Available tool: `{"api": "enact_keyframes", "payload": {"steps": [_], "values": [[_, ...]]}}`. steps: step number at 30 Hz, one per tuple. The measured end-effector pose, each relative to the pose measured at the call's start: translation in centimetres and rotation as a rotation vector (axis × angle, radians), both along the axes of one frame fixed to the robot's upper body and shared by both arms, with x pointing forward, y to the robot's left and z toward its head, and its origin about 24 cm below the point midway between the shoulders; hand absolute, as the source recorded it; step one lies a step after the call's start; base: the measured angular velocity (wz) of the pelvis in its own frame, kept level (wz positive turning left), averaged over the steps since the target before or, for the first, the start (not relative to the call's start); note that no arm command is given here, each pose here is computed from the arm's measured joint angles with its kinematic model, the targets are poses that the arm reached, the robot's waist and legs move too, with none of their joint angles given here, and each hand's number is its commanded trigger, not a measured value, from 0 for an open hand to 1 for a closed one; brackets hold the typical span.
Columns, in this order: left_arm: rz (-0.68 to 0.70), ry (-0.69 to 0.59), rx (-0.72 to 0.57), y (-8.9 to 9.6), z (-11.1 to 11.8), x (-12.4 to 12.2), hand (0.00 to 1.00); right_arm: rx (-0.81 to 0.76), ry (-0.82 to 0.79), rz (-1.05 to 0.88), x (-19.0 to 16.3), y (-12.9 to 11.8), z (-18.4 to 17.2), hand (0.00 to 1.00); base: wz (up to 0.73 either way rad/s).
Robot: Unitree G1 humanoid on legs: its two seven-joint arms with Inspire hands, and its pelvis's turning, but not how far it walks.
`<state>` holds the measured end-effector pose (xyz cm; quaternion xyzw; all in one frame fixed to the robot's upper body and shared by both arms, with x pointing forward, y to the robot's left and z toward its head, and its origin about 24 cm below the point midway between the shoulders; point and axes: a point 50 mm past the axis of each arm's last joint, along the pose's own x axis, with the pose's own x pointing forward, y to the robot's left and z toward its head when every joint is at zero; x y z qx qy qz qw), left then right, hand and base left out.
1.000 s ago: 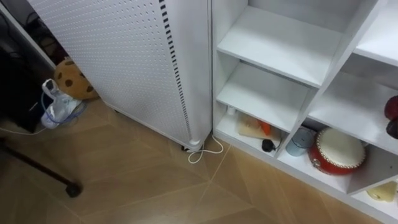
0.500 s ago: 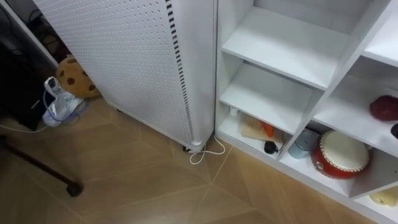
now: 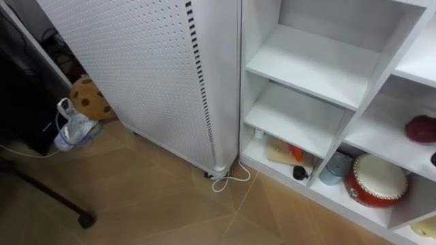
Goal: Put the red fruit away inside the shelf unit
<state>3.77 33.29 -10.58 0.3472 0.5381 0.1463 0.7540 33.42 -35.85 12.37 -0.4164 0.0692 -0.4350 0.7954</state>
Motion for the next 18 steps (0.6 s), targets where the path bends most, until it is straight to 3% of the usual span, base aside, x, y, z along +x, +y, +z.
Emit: {"api": "enact_keyframes", "payload": {"steps": [11,18], "values": [[-0.024,0.049,-0.069,-0.8,-0.9,-1.0,0.00,-0.231,0.243,0.271,-2.6,1.9,-5.3,0.00,-0.20],[-0.042,-0.003,-0.119,-1.6,-1.1,-0.1,0.00,-0.189,0.482,0.433,-6.5,3.0,-10.9,0.00,-0.09]]}}
